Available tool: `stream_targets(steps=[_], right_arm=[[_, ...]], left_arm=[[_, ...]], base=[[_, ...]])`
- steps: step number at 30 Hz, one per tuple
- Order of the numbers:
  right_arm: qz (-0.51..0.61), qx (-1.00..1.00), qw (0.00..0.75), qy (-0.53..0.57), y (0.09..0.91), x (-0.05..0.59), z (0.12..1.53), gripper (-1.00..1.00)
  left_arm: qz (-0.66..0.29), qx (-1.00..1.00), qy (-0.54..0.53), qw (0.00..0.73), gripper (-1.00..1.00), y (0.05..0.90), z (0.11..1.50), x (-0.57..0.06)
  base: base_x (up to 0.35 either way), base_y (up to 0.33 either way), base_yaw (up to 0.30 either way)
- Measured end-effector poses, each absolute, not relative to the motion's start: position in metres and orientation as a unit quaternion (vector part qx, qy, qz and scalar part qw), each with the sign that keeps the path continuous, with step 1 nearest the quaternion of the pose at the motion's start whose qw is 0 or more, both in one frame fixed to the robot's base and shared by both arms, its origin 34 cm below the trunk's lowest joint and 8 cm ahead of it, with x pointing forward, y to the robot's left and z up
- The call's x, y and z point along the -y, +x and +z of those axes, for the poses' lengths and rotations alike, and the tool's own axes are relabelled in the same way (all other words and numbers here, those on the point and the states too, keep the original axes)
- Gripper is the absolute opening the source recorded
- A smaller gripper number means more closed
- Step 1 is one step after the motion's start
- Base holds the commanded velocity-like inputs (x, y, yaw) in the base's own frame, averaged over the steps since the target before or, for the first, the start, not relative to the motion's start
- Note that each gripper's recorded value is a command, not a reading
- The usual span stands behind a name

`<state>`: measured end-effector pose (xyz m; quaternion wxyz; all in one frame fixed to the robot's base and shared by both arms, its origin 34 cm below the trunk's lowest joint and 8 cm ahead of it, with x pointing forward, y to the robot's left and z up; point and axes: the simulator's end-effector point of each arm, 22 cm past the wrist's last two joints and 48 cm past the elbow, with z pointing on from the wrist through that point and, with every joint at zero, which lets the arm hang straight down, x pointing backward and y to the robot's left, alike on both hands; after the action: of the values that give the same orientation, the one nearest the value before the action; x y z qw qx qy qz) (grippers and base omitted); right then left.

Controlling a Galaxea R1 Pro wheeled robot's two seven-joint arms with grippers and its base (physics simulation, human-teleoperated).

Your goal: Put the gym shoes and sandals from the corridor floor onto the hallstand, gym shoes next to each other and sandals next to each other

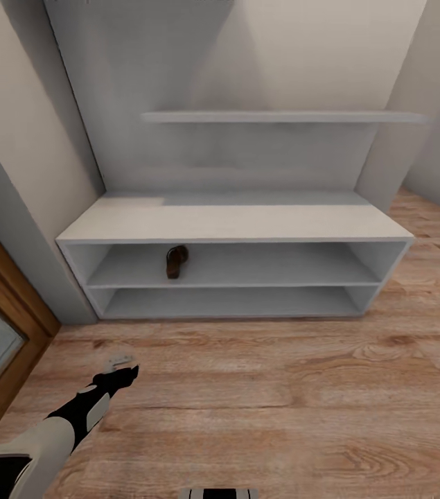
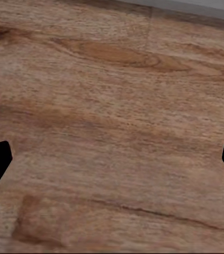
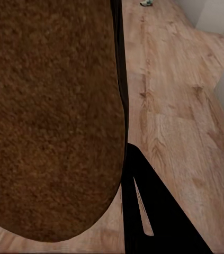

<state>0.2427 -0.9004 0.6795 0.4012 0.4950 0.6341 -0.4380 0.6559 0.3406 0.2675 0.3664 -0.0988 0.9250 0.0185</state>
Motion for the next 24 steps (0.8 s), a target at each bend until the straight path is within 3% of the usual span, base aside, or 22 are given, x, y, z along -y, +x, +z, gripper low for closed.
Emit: stream_targets(steps=[6, 12, 24], right_arm=[[-0.438, -0.634, 0.401, 0.495, 0.243, 0.9, 0.679, -1.0], [-0.438, -0.634, 0.401, 0.495, 0.242, 0.9, 0.679, -1.0], [-0.437, -0.635, 0.4, 0.495, 0.243, 0.9, 0.678, -1.0]], left_arm=[[0.019, -0.925, -0.099, 0.366, 1.0, 0.656, 0.268, -0.341], [0.019, -0.925, -0.099, 0.366, 1.0, 0.656, 0.268, -0.341], [0.01, -0.925, -0.09, 0.37, 1.0, 0.656, 0.271, -0.354]], base=[[-0.27, 0.208, 0.0], [-0.058, 0.255, 0.0], [-0.002, 0.027, 0.0]])
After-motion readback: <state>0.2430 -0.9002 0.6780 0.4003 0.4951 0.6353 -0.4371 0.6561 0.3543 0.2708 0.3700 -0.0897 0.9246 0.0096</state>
